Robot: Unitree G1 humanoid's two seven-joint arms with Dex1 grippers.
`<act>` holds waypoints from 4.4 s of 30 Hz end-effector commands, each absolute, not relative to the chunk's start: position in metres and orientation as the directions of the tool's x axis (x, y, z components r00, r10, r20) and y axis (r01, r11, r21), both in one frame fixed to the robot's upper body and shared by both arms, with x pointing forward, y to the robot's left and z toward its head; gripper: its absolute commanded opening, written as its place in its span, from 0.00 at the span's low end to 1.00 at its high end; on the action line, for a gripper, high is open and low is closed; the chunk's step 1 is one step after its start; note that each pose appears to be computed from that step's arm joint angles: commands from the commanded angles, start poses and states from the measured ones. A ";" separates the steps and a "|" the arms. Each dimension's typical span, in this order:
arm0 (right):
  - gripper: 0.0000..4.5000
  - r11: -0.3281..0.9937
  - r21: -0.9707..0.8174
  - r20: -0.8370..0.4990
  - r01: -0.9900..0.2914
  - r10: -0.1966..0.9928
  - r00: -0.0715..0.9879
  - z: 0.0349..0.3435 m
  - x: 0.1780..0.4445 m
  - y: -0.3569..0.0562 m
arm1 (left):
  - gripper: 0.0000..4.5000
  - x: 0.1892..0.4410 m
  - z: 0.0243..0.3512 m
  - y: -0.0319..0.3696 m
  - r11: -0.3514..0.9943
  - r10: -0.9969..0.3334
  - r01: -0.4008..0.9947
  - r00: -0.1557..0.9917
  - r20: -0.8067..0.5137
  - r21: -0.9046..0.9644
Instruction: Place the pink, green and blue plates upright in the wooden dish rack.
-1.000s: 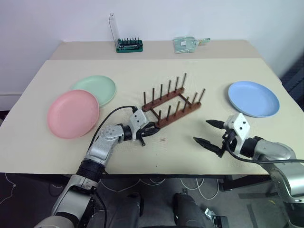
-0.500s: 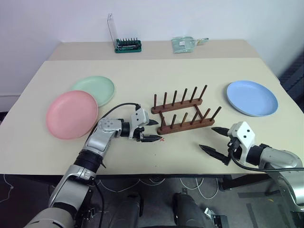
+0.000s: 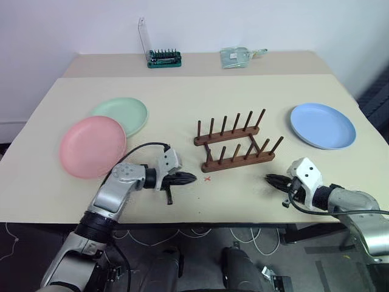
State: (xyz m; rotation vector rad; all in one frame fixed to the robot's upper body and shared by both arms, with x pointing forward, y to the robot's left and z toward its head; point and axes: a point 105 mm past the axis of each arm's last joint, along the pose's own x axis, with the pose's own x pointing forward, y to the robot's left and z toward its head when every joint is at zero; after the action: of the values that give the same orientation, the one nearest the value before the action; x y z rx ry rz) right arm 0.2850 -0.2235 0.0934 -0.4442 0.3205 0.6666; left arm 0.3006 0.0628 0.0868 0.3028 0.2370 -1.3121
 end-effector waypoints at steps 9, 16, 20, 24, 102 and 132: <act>0.00 0.697 -0.415 -0.368 -0.584 0.459 0.809 0.105 0.325 -0.207 | 0.01 0.338 0.082 0.048 0.407 -0.811 0.875 0.478 -0.338 0.261; 0.00 0.709 -0.456 -0.324 -0.538 0.431 0.842 0.115 0.338 -0.205 | 0.01 0.356 0.085 0.058 0.517 -0.758 0.805 0.589 -0.280 0.293; 0.00 0.700 -0.450 -0.329 -0.555 0.448 0.832 0.115 0.334 -0.202 | 0.01 0.352 0.087 0.055 0.509 -0.775 0.814 0.575 -0.262 0.281; 0.00 0.698 -0.451 -0.327 -0.556 0.450 0.831 0.119 0.331 -0.205 | 0.01 0.352 0.088 0.057 0.517 -0.770 0.805 0.586 -0.252 0.291; 0.83 0.068 -0.963 -0.090 -0.261 0.831 0.550 0.249 0.339 -0.040 | 0.00 0.364 0.306 0.180 0.954 -0.171 0.241 0.926 0.336 -0.179; 0.00 0.387 -0.918 0.236 -0.090 0.713 0.660 0.296 0.352 -0.090 | 0.55 0.364 0.313 0.201 0.902 -0.066 0.231 0.908 0.415 -0.364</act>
State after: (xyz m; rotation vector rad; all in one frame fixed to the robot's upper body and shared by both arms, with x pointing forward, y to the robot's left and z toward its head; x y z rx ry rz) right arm 0.3647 -0.0742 0.2514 -1.2184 -0.5993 0.6469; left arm 0.3662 0.1869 0.3139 -0.4501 -0.3831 -0.2031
